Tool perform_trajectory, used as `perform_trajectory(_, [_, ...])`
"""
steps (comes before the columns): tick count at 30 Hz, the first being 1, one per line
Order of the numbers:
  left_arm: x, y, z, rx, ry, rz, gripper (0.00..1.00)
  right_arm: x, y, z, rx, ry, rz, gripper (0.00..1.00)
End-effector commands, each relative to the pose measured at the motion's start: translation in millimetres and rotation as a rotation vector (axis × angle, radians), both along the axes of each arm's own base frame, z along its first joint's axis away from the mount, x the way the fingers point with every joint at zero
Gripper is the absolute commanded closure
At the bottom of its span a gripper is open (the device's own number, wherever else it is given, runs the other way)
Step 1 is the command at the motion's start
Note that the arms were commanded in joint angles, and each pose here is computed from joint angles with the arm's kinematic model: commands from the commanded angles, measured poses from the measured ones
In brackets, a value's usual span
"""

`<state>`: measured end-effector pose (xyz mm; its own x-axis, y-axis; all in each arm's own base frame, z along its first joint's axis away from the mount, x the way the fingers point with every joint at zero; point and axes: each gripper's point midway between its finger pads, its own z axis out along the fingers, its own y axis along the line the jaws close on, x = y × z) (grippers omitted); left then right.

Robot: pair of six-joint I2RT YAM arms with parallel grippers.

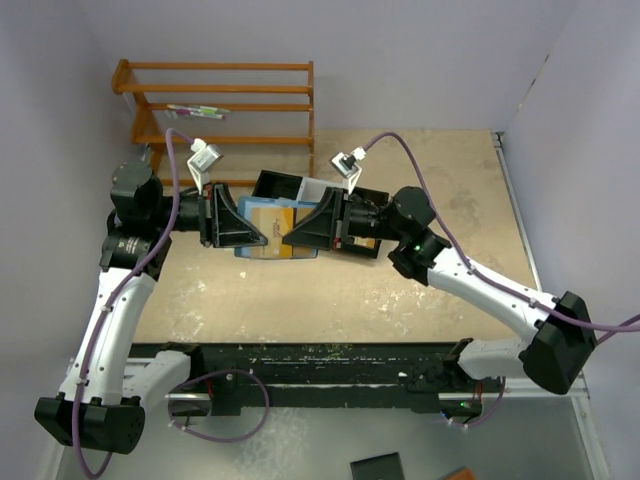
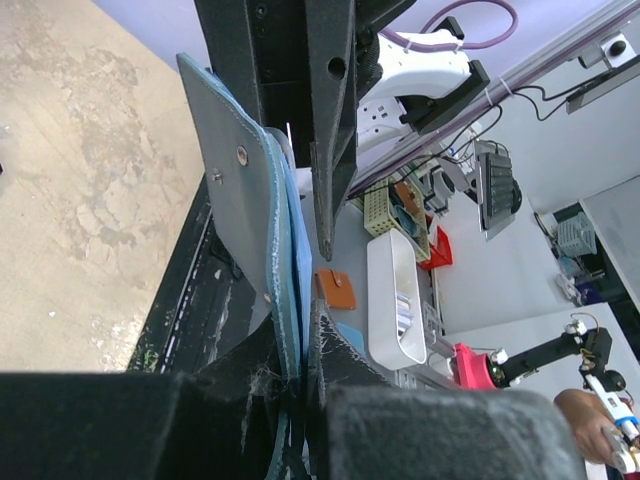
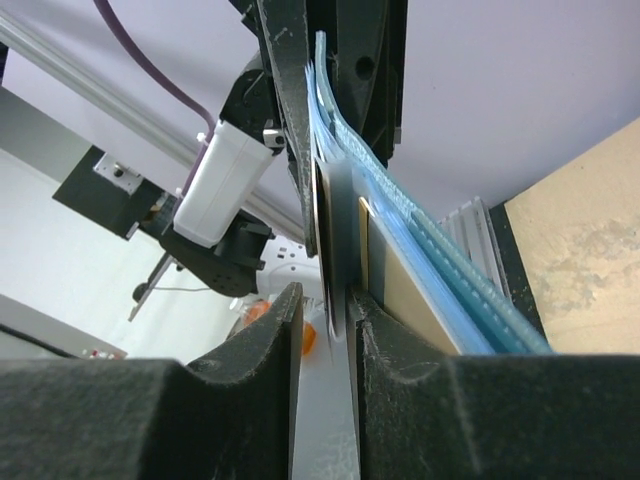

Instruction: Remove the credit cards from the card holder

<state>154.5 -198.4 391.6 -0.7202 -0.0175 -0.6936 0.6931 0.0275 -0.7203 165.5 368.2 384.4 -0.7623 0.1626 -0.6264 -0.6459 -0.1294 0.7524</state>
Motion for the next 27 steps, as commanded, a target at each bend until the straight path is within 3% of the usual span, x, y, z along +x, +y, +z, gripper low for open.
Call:
perform_trajectory(1, [-14,2,16,-0.009,-0.09,-0.038,0.99,4,-1,35,0.085,-0.064,-0.012,0.76])
perform_trajectory(8, [-14,2,15,-0.006,-0.089,-0.037,1.0,-5,-10,27,0.055,-0.048,0.008,1.0])
perform_trajectory(20, [-19,2,23,-0.006,-0.138,-0.038,1.0,8,-71,-9,-0.089,-0.032,-0.133,1.0])
perform_trajectory(27, [-23,3,29,0.0,-0.198,-0.038,1.0,42,-125,-39,-0.201,0.045,-0.291,1.0])
